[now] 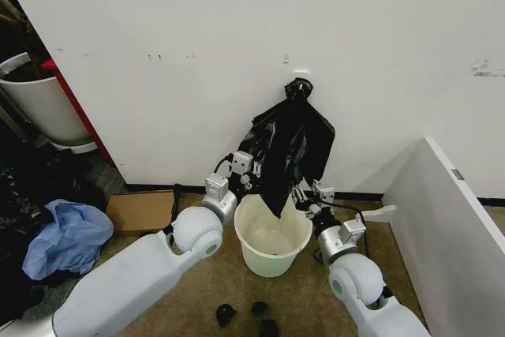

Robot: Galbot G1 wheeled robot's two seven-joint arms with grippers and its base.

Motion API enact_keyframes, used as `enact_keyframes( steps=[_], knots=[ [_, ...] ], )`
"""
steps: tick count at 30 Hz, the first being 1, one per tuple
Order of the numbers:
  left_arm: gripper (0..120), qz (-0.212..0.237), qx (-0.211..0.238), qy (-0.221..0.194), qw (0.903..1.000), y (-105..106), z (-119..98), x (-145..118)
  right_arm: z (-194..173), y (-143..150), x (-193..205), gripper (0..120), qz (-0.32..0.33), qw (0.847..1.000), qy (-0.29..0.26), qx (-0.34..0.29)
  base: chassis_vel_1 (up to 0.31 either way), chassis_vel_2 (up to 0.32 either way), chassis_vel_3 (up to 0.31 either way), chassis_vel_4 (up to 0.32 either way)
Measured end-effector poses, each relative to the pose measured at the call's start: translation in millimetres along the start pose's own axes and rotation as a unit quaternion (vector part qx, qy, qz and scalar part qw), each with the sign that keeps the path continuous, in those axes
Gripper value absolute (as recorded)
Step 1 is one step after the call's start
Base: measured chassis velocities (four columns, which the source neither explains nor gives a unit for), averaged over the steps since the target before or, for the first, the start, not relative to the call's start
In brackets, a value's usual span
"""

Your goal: Place the garbage bag over the trash bin.

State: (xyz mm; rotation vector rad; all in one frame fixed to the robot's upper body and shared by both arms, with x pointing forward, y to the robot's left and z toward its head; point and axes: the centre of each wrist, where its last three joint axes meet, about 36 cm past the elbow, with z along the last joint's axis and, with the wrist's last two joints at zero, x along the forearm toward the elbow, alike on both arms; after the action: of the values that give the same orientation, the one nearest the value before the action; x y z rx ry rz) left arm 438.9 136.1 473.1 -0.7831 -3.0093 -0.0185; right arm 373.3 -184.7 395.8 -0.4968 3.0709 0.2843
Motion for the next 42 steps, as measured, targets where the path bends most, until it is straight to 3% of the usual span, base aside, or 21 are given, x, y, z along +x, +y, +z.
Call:
enact_keyframes(
  steps=[6, 14, 19, 23, 28, 34, 42],
  knots=[
    [0, -0.003, 0.000, -0.002, 1.0000, 2, -2, 2, 2, 0, -1, 0, 0.001, 1.000, 0.006, -0.013, 0.000, 0.000, 0.000, 0.000],
    [0, -0.010, 0.007, -0.011, 0.9999, 5, -7, 12, -16, 1, 16, 0, 0.000, 0.998, -0.002, -0.058, 0.000, 0.000, 0.000, 0.000],
    [0, -0.018, 0.018, -0.021, 0.9994, 11, -19, 34, -42, 10, 40, 0, -0.012, 0.996, -0.020, -0.087, 0.000, 0.000, 0.000, 0.000],
    [0, -0.009, 0.036, -0.027, 0.9990, 4, -37, 70, -79, 33, 71, 0, -0.041, 0.990, -0.042, -0.126, 0.000, 0.000, 0.000, 0.000],
    [0, -0.008, 0.040, -0.030, 0.9987, 1, -43, 93, -94, 46, 90, 0, -0.051, 0.987, -0.044, -0.149, 0.000, 0.000, 0.000, 0.000],
    [0, -0.015, 0.033, -0.028, 0.9989, 2, -38, 110, -82, 51, 99, 0, -0.047, 0.984, -0.023, -0.169, 0.000, 0.000, 0.000, 0.000],
    [0, -0.049, 0.021, -0.032, 0.9980, 13, -8, 89, -36, 46, 71, 0, -0.016, 0.982, -0.016, -0.187, 0.000, 0.000, 0.000, 0.000]
  ],
)
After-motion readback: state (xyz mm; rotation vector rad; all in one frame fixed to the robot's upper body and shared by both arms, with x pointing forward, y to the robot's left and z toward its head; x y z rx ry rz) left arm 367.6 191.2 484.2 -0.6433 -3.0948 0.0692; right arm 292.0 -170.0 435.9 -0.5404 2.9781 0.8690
